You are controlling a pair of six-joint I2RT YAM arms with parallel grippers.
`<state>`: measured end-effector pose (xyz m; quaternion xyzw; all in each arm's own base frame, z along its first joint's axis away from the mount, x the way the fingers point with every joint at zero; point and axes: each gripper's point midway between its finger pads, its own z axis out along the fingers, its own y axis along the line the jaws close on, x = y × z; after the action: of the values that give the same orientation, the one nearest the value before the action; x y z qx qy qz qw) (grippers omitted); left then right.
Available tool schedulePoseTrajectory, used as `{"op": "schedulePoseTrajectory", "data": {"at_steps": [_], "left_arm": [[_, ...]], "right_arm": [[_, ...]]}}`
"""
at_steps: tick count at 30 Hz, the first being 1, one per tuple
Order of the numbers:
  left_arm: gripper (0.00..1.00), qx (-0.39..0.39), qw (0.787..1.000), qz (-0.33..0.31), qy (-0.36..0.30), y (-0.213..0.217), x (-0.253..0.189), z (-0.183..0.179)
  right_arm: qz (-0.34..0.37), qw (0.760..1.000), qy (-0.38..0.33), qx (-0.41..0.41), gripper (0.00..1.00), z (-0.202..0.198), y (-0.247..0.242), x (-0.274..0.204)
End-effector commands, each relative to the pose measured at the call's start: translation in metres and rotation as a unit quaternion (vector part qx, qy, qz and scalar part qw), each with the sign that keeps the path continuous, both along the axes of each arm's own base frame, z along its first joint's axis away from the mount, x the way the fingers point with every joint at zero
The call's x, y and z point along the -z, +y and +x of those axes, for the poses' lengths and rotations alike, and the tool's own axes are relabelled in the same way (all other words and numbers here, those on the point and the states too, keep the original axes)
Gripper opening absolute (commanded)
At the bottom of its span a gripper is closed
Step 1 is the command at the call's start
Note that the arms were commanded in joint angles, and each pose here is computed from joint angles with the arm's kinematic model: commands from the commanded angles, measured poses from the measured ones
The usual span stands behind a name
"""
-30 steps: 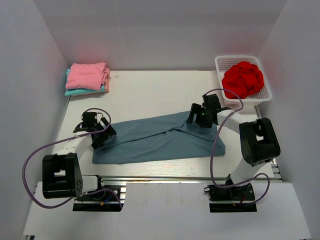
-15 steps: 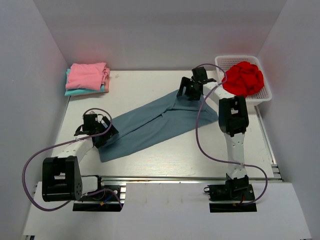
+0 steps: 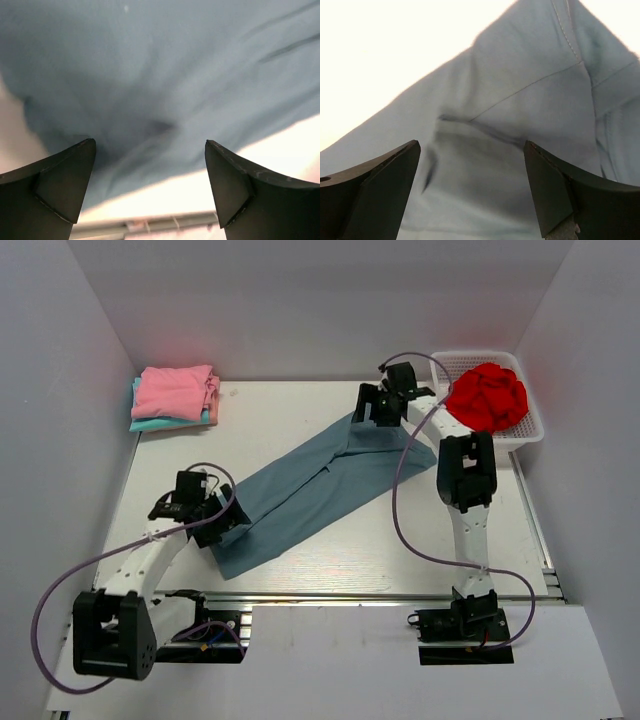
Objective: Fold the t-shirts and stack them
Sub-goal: Rotate the tshirt 90 degrees
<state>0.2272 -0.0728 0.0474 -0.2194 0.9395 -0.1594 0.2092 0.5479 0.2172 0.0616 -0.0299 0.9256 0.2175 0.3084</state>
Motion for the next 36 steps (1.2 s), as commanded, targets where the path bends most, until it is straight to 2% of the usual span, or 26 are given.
{"op": "schedulePoseTrajectory", "data": {"at_steps": [1,2,5,6,7,8,11,12,17,20,23,27,28,29,30,31,32,33,34,35,36], "left_arm": [[1.00,-0.016,0.999,0.022,-0.032,0.008,-0.049,-0.005],[1.00,-0.025,0.997,0.032,-0.058,0.013,-0.067,0.004],[1.00,-0.035,0.994,0.054,-0.089,0.021,-0.092,0.019],[1.00,-0.031,0.994,0.053,-0.092,0.018,-0.093,0.024],[1.00,-0.022,0.994,0.054,-0.094,0.016,-0.093,0.030],[1.00,-0.010,0.993,0.045,-0.105,0.011,-0.096,0.040],[1.00,0.049,0.994,0.018,-0.094,-0.015,-0.076,0.072],[1.00,0.060,0.994,0.021,-0.086,-0.019,-0.069,0.077],[1.00,0.102,0.994,0.021,-0.036,-0.037,-0.027,0.086],[1.00,0.122,0.992,0.027,-0.007,-0.043,-0.004,0.074],[1.00,0.135,0.990,0.035,0.033,-0.043,0.019,0.045],[1.00,0.150,0.985,-0.015,0.081,-0.061,0.034,-0.008],[1.00,0.156,0.982,-0.033,0.097,-0.067,0.035,-0.022],[1.00,0.164,0.980,-0.054,0.101,-0.076,0.035,-0.030],[1.00,0.186,0.971,-0.086,0.126,-0.088,0.039,-0.055],[1.00,0.200,0.966,-0.105,0.122,-0.098,0.039,-0.061],[1.00,0.209,0.962,-0.113,0.133,-0.104,0.039,-0.070],[1.00,0.238,0.953,-0.116,0.147,-0.114,0.041,-0.083],[1.00,0.257,0.948,-0.120,0.142,-0.124,0.038,-0.083],[1.00,0.276,0.943,-0.124,0.135,-0.134,0.036,-0.084],[1.00,0.321,0.928,-0.141,0.122,-0.157,0.025,-0.088]], "right_arm": [[0.007,0.995,-0.098,-0.015,0.90,0.004,-0.002,-0.106],[0.010,0.994,-0.104,-0.010,0.90,-0.005,-0.004,-0.122],[-0.001,0.997,-0.070,0.015,0.90,-0.033,-0.018,-0.113],[-0.019,0.998,-0.041,0.031,0.90,-0.045,-0.029,-0.092],[-0.019,0.998,-0.044,0.038,0.90,-0.053,-0.032,-0.100],[-0.025,0.998,-0.002,0.050,0.90,-0.080,-0.039,-0.069],[-0.012,0.996,0.039,0.074,0.90,-0.128,-0.051,-0.029],[0.003,0.997,0.029,0.078,0.90,-0.136,-0.050,-0.041],[0.004,0.996,0.059,0.061,0.90,-0.164,-0.051,-0.005],[-0.005,0.996,0.067,0.061,0.90,-0.157,-0.053,0.008],[-0.012,0.996,0.071,0.050,0.90,-0.144,-0.048,0.016],[-0.028,0.993,0.100,0.052,0.90,-0.124,-0.047,0.041],[-0.023,0.996,0.073,0.049,0.90,-0.100,-0.042,0.023],[-0.033,0.994,0.096,0.047,0.90,-0.096,-0.043,0.049],[-0.037,0.993,0.108,0.043,0.90,-0.094,-0.042,0.055],[-0.026,0.997,0.065,0.038,0.90,-0.059,-0.032,0.023],[-0.039,0.994,0.101,0.026,0.90,-0.060,-0.032,0.060],[-0.040,0.994,0.097,0.022,0.90,-0.050,-0.030,0.061],[-0.020,0.999,0.044,0.019,0.90,-0.011,-0.018,0.017],[-0.032,0.995,0.091,0.011,0.90,-0.016,-0.017,0.063],[-0.024,0.996,0.084,0.008,0.90,-0.006,-0.013,0.057]]}}
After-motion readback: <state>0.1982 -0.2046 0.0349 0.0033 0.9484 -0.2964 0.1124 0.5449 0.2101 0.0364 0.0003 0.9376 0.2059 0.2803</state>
